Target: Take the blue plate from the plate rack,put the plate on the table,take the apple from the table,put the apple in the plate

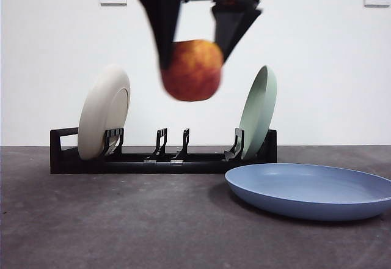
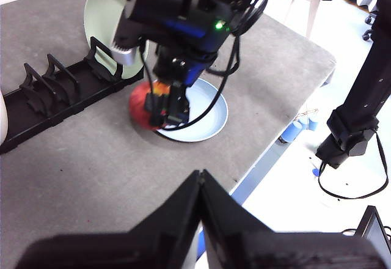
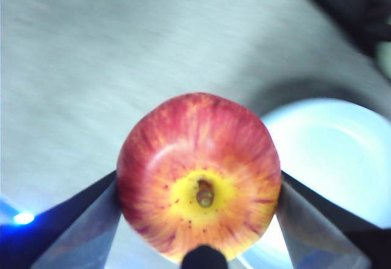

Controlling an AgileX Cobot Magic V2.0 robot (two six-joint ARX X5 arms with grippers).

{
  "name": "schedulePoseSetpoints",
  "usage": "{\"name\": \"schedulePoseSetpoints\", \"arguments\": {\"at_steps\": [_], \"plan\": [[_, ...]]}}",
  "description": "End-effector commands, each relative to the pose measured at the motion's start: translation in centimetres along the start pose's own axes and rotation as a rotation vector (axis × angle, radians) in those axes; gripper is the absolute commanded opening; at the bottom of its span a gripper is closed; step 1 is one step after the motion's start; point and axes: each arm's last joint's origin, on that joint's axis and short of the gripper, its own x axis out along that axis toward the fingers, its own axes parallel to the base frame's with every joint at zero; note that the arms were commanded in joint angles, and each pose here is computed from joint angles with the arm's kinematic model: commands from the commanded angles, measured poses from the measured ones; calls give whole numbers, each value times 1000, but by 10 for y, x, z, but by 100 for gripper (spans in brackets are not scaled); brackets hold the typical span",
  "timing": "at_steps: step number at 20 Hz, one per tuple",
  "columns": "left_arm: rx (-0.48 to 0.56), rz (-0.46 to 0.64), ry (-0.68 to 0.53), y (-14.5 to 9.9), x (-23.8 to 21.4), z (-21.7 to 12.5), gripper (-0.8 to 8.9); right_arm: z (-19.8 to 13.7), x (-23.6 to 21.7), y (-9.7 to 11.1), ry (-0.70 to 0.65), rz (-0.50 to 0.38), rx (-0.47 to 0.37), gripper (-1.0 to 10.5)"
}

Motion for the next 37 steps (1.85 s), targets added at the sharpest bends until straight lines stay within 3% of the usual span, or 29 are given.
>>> {"name": "schedulePoseSetpoints", "arguments": {"at_steps": [1,4,6,10,12,18,29,37], "plan": [[3,11,-6,1,0,-1,-8,-8,-2,-8,9,-37,4,1],[3,17,-8,1,0,-1,-8,-35,1,-22,-18,-106,40,1],[3,17,-8,1,0,-1,-8,-59,9,-37,-52,-107,121,-1],[3,29,-12,1,0,0,-8,-98,33,-69,-127,4,344,-3],[4,44,-13,1,2,0,-8,-106,47,-81,-145,28,405,-3],[6,50,-5,0,5,2,-8,-124,84,-88,-176,-6,465,-3],[12,57,17,-3,12,4,-4,-127,109,-88,-171,-59,480,16],[13,57,17,-3,12,4,-4,-127,109,-87,-162,-46,490,493]]}}
